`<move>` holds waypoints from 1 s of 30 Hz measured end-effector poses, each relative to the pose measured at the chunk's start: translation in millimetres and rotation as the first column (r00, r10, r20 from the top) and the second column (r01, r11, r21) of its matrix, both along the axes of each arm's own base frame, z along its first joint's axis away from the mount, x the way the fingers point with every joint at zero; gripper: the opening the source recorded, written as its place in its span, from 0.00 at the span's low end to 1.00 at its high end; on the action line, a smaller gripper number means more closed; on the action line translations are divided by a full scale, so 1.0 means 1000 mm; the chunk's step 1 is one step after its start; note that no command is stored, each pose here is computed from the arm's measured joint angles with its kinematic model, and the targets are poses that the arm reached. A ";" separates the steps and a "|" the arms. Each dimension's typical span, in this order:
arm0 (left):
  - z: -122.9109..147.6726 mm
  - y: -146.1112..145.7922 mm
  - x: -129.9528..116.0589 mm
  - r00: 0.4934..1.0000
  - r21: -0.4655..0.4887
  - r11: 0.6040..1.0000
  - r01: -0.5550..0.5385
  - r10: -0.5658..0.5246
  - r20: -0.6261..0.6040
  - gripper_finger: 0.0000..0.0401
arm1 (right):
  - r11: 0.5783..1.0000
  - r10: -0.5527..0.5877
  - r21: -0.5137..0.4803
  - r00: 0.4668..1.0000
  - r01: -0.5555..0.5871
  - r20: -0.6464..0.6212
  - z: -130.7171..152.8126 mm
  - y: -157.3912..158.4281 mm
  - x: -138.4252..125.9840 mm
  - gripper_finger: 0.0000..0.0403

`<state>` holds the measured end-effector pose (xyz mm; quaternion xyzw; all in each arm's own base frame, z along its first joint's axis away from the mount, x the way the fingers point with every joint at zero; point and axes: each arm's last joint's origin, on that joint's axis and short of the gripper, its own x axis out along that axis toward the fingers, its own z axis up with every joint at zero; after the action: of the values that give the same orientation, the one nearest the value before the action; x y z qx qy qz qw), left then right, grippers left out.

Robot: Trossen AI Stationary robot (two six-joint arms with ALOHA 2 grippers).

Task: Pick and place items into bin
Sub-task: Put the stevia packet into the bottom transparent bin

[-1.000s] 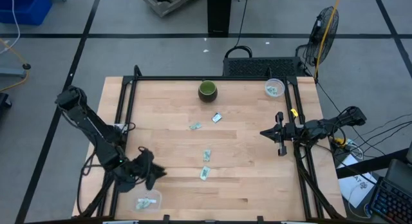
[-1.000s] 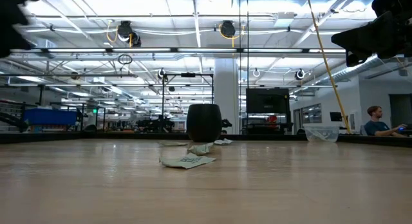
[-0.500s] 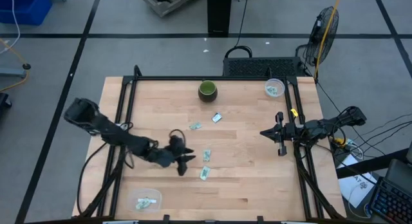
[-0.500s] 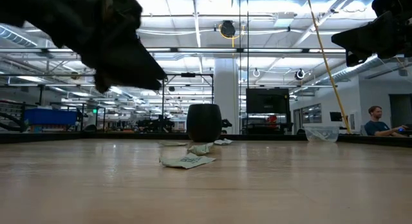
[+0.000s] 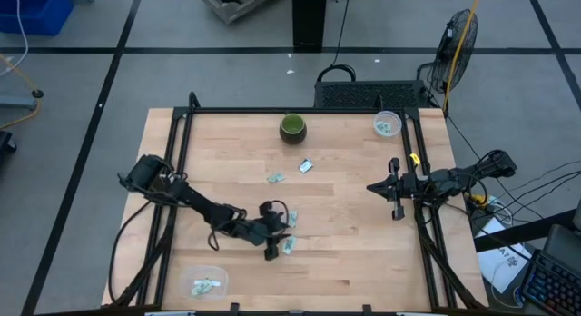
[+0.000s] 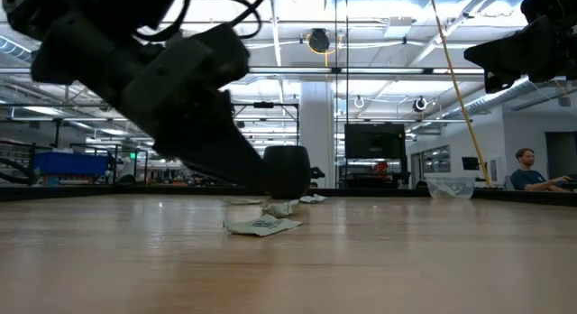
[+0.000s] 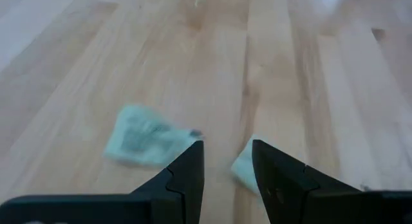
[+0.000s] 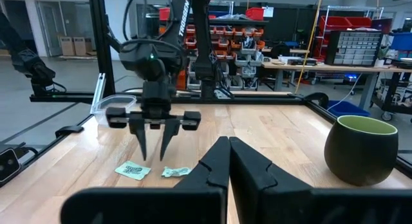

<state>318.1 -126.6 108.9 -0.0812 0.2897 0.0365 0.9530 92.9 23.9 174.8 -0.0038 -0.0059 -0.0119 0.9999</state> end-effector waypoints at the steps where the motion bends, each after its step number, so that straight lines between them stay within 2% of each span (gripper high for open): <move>1: 0.002 -0.001 0.004 1.000 0.001 1.000 0.001 -0.001 -0.001 0.34 | 1.000 0.000 0.000 1.000 0.000 0.000 0.000 0.000 0.000 0.00; 6: 0.012 -0.011 0.012 0.993 -0.049 0.996 0.069 -0.073 -0.096 0.34 | 1.000 0.000 0.000 1.000 0.000 0.000 0.000 0.000 0.000 0.00; 12: 0.021 -0.045 0.005 0.972 -0.092 0.982 0.162 -0.175 -0.157 0.34 | 1.000 0.000 0.000 1.000 0.000 0.000 0.000 0.000 0.000 0.00; 16: 0.023 -0.053 0.002 0.980 -0.048 0.989 0.143 -0.148 -0.136 0.34 | 1.000 0.000 0.000 1.000 0.000 0.000 0.000 0.000 0.000 0.00; 20: 0.015 -0.048 0.004 0.982 -0.015 0.994 0.108 -0.109 -0.153 0.34 | 1.000 0.000 0.000 1.000 0.000 0.000 0.000 0.000 0.000 0.00; 24: 0.004 -0.046 0.012 0.978 -0.078 0.989 0.126 -0.137 -0.158 0.34 | 1.000 0.000 0.000 1.000 0.000 0.000 0.000 0.000 0.000 0.00; 30: -0.008 -0.045 0.015 0.976 -0.105 0.988 0.113 -0.130 -0.172 0.34 | 1.000 0.000 0.000 1.000 0.000 -0.001 0.000 0.000 0.000 0.00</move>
<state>333.0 -171.2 101.3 -0.1049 0.3798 -0.0283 0.9186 92.9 23.9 174.7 -0.0038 -0.0056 -0.0119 0.9999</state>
